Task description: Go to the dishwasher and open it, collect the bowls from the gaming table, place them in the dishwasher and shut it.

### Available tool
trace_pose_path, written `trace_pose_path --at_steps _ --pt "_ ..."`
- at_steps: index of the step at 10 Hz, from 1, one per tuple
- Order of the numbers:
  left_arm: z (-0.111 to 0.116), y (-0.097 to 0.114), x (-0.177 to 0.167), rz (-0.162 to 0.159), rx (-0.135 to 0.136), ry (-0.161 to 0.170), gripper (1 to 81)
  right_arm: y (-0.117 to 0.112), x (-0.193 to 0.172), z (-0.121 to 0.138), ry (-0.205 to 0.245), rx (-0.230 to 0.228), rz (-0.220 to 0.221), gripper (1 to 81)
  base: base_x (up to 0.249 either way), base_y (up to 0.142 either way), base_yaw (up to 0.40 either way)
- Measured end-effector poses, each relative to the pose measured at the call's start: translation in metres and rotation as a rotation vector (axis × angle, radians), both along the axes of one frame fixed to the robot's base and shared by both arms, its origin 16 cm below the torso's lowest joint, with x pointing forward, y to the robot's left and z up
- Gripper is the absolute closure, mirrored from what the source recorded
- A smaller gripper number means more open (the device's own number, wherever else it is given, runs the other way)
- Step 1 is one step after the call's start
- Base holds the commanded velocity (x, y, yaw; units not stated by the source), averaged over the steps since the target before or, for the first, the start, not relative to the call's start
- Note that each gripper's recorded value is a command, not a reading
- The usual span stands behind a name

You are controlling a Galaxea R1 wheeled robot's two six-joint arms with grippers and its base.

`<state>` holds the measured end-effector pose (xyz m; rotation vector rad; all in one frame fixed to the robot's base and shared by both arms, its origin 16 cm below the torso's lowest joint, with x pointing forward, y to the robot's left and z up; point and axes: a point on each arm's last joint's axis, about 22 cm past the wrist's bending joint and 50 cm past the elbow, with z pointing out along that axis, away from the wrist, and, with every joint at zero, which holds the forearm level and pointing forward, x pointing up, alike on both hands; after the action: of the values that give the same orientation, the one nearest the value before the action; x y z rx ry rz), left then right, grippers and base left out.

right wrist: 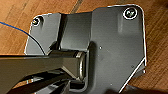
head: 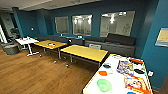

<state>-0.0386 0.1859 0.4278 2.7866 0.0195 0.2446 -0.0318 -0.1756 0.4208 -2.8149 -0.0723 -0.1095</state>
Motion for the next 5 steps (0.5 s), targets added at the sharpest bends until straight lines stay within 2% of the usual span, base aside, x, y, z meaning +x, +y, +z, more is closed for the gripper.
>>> trace_pose_path --at_steps 2,4,5 --pt "-0.0001 0.0022 0.0032 0.001 0.003 -0.006 1.0 0.0029 0.0034 0.0004 -0.006 0.003 -0.001 1.0 0.136 0.079 0.0" --pt "0.0001 -0.0002 0.0026 0.0 0.0 -0.004 1.0 0.0013 0.0034 0.0002 -0.006 0.001 -0.001 1.0 0.103 0.0 0.0" --pt "-0.0001 0.0042 0.0106 0.001 0.005 -0.013 1.0 0.0062 0.0082 0.0008 -0.009 0.007 -0.001 1.0 0.0 0.0 0.0"
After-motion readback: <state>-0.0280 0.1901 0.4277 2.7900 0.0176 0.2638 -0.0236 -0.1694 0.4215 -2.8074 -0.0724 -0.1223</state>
